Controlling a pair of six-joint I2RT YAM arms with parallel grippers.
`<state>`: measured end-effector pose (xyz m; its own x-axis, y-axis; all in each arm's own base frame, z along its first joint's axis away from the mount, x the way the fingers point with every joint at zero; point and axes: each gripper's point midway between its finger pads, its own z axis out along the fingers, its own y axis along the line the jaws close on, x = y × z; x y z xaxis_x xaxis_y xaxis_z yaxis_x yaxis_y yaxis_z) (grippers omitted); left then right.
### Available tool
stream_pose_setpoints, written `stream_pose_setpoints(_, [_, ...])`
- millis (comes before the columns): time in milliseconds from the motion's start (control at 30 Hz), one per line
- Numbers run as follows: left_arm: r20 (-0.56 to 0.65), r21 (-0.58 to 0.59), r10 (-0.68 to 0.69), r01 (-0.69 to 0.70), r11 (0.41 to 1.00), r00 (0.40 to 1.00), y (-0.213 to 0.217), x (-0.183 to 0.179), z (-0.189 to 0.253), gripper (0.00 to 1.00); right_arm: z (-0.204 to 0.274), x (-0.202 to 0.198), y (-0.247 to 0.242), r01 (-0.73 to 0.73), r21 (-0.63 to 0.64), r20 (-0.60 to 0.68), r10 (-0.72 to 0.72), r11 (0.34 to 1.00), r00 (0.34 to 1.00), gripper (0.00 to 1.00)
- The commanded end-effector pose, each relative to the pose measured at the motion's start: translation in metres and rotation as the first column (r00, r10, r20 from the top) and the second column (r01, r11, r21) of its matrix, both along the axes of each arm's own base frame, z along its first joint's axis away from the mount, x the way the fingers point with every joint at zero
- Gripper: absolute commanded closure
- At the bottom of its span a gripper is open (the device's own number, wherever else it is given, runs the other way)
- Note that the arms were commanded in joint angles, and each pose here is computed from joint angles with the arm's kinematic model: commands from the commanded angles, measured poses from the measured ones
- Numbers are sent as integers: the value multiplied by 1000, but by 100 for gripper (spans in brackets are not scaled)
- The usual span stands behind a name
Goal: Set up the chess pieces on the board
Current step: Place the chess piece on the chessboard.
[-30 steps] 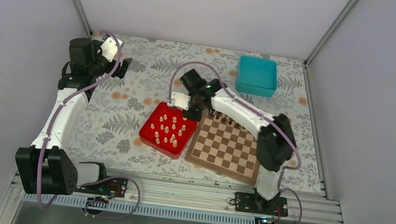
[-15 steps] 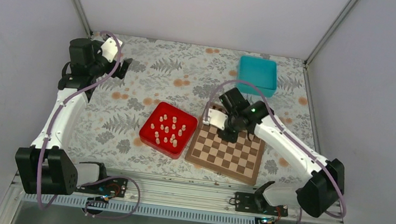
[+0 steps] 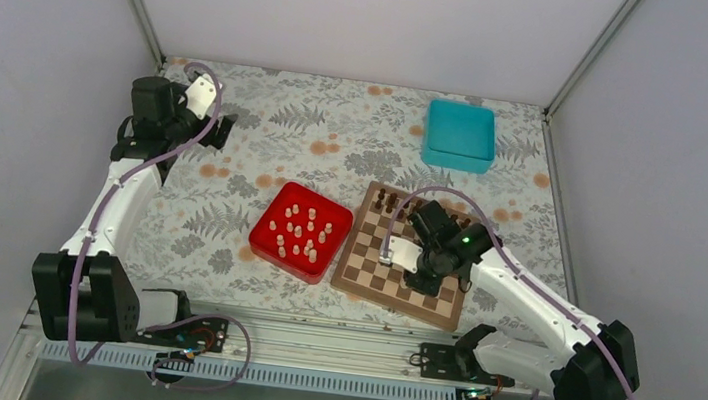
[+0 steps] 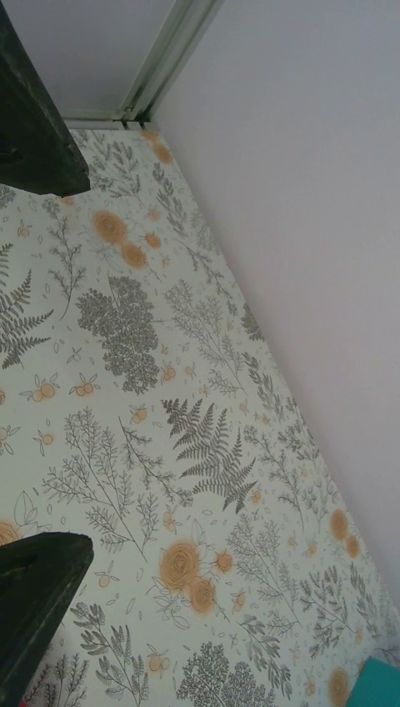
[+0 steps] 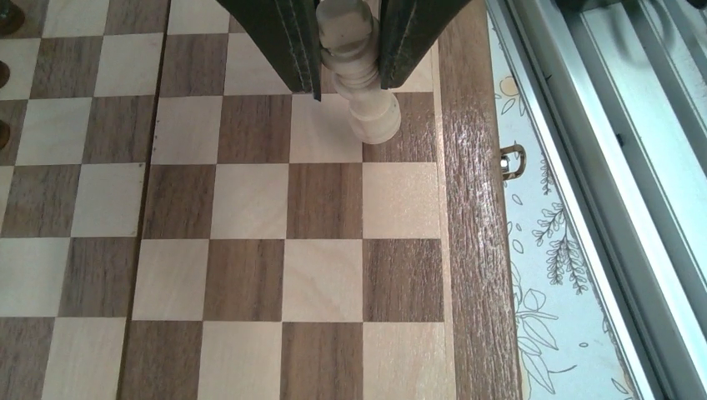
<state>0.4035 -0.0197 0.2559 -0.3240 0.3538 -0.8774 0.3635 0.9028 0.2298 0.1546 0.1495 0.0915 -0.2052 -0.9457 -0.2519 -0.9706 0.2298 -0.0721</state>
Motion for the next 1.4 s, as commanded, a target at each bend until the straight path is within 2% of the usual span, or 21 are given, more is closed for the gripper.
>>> stream_pose_setpoints(0, [30, 24, 1, -1, 1000, 1000, 3, 1, 5, 0, 0, 8, 8, 21, 50, 24, -22, 999, 999, 96])
stream_pose_setpoints(333, [32, 29, -11, 10, 1000, 999, 1, -3, 6, 0, -10, 2, 5, 12, 3, -39, -12, 1000, 999, 96])
stream_pose_setpoints(600, [25, 25, -23, 23, 999, 999, -1, -3, 3, 0, 0, -4, 0, 25, 0, -43, -25, 1000, 999, 95])
stream_pose_setpoints(933, [11, 23, -34, 34, 999, 999, -2, -1, -2, 0, -6, -10, 4, 10, -6, -108, -10, 1000, 994, 95])
stream_pose_setpoints(1367, [9, 30, -37, 37, 999, 999, -2, -2, -3, 0, -22, -6, -8, 15, -80, -81, -21, 997, 996, 91])
